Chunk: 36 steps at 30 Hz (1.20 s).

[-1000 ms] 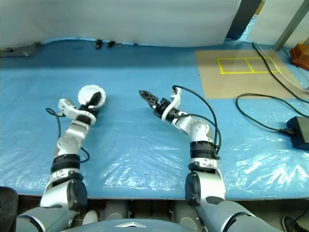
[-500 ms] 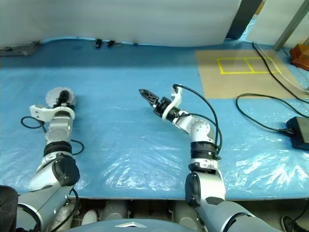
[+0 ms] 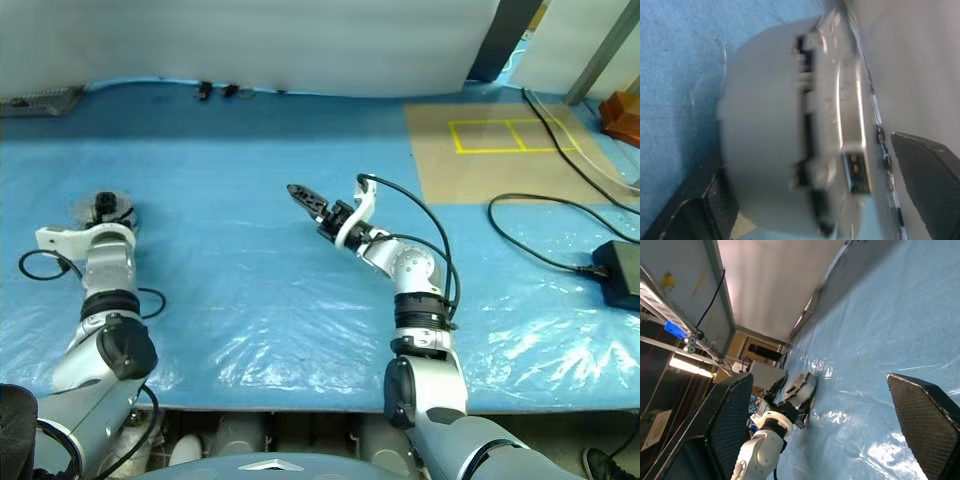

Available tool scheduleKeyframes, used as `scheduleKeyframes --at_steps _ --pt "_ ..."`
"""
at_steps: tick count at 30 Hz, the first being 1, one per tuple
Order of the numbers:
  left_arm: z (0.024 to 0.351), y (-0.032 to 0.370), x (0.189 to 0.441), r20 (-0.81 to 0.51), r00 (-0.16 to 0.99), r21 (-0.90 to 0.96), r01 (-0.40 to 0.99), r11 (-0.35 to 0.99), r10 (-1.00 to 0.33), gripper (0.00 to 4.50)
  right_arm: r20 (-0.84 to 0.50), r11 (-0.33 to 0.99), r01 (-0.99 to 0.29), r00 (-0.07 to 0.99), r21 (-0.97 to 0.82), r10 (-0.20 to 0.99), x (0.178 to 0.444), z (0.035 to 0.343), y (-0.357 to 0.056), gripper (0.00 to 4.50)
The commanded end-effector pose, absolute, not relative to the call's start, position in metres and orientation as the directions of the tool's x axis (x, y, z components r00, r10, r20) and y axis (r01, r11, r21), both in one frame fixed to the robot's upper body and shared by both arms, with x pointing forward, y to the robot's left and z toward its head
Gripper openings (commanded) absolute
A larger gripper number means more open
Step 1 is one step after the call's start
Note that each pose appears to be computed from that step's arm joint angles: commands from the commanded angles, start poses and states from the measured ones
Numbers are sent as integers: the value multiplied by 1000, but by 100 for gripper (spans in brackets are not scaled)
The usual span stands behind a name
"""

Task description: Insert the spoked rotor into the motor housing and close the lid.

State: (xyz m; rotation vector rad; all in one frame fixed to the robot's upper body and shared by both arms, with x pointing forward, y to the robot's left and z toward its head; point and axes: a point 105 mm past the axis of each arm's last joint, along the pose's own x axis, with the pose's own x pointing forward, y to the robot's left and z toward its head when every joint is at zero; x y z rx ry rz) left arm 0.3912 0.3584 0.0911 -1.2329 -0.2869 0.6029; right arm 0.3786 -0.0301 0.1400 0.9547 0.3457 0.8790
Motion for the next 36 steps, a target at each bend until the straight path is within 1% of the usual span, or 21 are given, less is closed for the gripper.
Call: scheduleKeyframes --at_steps 1,2,5,9,14,18,20,22,25,30,36 --pt "94 377 379 -122 745 -947 -285 148 656 448 150 264 -545 600 796 786 378 153 -28 450" --pt "94 378 378 -126 737 -948 -287 139 664 448 147 267 -547 598 793 788 378 153 -28 450" --pt "103 381 375 -77 717 -954 -255 158 692 448 132 285 -563 586 775 799 376 150 -26 450" --pt "114 377 370 -24 703 -939 -260 225 711 448 109 317 -592 572 741 813 373 146 -23 450" --pt "130 350 360 73 736 -879 -271 392 673 448 100 346 -614 574 710 813 374 144 -22 450" --pt "144 329 347 181 789 -799 -230 556 587 448 82 393 -661 567 640 820 372 140 -20 450" --pt "153 318 343 254 832 -702 -191 686 493 448 89 412 -680 574 607 814 372 141 -20 450" --pt "156 307 341 297 868 -629 -136 766 398 448 90 444 -707 579 551 810 372 142 -20 450" --pt "155 289 343 323 914 -503 -54 863 246 448 95 497 -742 593 451 799 372 143 -21 450" --pt "150 257 348 330 944 -320 128 939 -16 448 103 569 -769 617 291 780 369 142 -31 450" --pt "147 220 349 309 902 -127 353 927 -301 448 88 596 -788 612 154 786 359 134 -44 450"
